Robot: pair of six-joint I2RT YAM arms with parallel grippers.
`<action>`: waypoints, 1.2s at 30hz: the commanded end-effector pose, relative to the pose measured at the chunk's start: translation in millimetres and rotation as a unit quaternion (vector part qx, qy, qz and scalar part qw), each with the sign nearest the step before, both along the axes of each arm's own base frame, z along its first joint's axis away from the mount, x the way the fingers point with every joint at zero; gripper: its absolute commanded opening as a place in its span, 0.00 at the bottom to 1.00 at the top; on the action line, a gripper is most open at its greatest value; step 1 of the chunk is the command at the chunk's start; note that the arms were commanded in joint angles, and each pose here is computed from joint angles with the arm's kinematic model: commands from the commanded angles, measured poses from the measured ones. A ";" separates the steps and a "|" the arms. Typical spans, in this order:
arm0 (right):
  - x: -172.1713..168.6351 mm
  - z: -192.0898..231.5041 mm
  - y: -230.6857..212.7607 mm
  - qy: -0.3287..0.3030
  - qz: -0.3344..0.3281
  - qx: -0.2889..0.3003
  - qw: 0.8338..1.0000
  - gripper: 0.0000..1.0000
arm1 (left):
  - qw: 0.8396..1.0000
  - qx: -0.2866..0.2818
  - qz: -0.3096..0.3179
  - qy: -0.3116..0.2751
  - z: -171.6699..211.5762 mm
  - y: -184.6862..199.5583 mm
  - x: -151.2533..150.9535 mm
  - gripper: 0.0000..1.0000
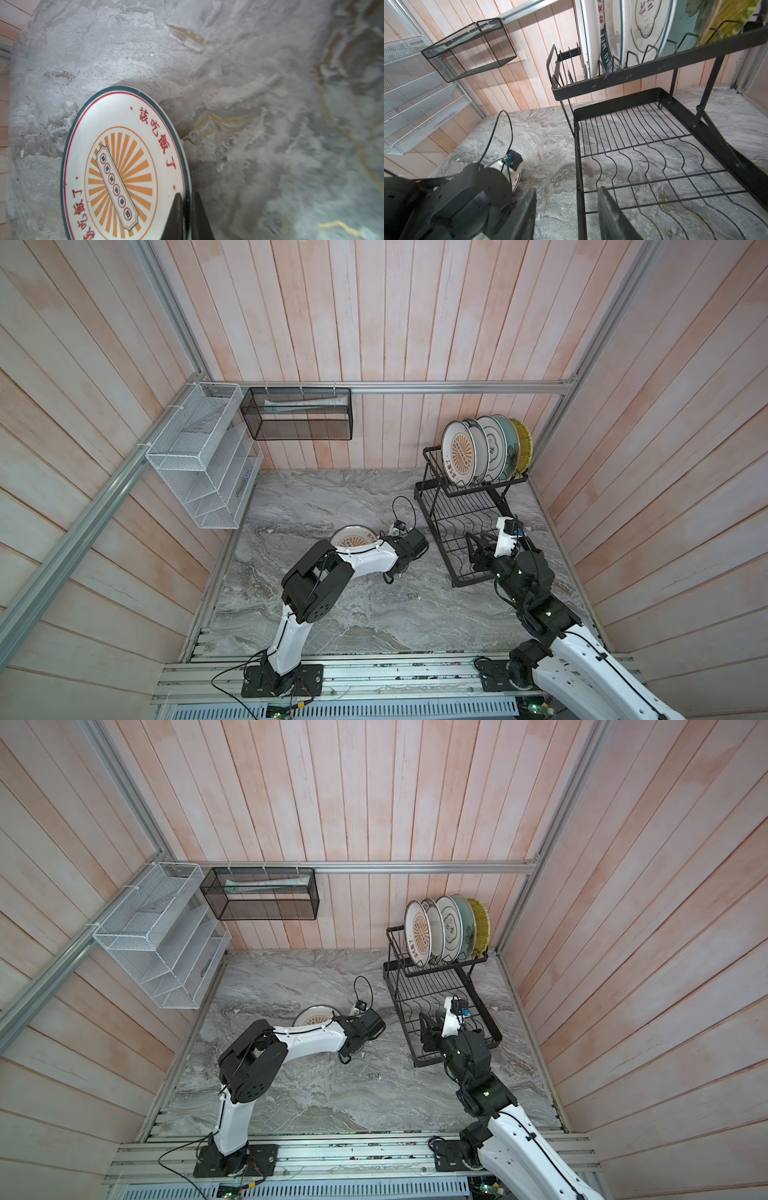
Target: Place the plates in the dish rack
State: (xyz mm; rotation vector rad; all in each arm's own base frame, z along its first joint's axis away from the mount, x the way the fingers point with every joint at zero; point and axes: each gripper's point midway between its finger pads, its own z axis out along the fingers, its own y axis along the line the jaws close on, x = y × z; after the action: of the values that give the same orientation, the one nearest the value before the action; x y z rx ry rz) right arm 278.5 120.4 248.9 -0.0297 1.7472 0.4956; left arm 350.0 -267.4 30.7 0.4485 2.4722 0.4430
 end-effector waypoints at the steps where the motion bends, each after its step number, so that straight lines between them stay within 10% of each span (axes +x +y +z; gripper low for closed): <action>1: 0.7 15.8 -5.7 -0.015 -0.017 -0.005 1.000 0.49 | 0.997 -0.059 0.016 0.053 -21.9 -18.8 -33.0 0.00; 22: 1.4 16.0 -10.6 -0.014 -0.031 -0.007 0.999 0.49 | 0.994 -0.086 -0.032 0.053 0.7 -53.6 -54.3 0.06; 36: 3.1 8.9 7.4 -0.002 0.011 0.007 1.000 0.49 | 0.979 -0.201 -0.029 -0.014 94.7 -22.4 -21.9 0.10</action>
State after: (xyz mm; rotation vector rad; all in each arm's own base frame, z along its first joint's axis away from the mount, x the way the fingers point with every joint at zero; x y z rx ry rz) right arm 282.3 116.0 250.7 -0.0099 1.7516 0.4601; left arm 315.3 -306.6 113.2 0.3817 2.4461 -0.0241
